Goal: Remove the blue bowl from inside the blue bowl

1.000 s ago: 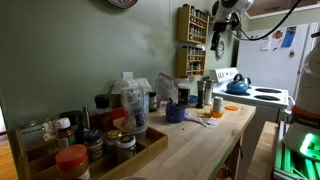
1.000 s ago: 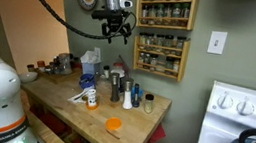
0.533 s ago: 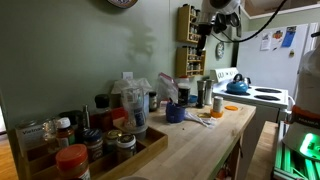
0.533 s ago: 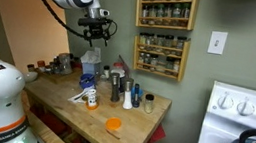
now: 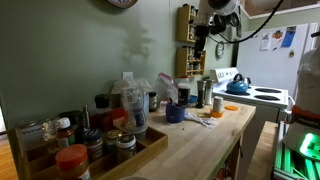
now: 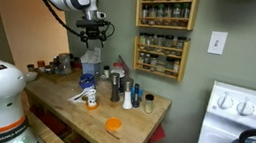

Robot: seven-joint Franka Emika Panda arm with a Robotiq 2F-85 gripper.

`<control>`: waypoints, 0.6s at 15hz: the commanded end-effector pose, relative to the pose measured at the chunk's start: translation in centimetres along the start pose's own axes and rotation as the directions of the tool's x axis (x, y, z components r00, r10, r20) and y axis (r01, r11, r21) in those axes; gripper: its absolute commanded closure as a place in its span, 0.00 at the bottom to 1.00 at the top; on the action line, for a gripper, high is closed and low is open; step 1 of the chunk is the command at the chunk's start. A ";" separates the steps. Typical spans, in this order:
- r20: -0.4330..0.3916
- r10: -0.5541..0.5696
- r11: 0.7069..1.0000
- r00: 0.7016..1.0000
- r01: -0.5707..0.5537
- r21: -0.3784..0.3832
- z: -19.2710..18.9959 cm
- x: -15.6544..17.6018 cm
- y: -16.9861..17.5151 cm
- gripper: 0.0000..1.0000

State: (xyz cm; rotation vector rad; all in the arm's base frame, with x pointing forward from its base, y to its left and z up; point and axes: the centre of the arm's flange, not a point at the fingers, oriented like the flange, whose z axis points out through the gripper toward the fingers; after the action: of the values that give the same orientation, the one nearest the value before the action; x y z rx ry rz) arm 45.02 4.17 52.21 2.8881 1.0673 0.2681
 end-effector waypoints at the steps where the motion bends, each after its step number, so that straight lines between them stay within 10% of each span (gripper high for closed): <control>1: 0.044 0.019 0.999 0.999 -0.018 -0.029 2.2 0.4 -2.2 0.00; 9: 0.114 -0.181 0.976 0.977 0.164 0.142 11.6 6.5 -14.3 0.00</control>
State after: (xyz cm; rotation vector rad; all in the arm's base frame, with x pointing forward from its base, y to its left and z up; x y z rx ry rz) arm 42.41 15.26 43.47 2.8325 1.2867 -0.0044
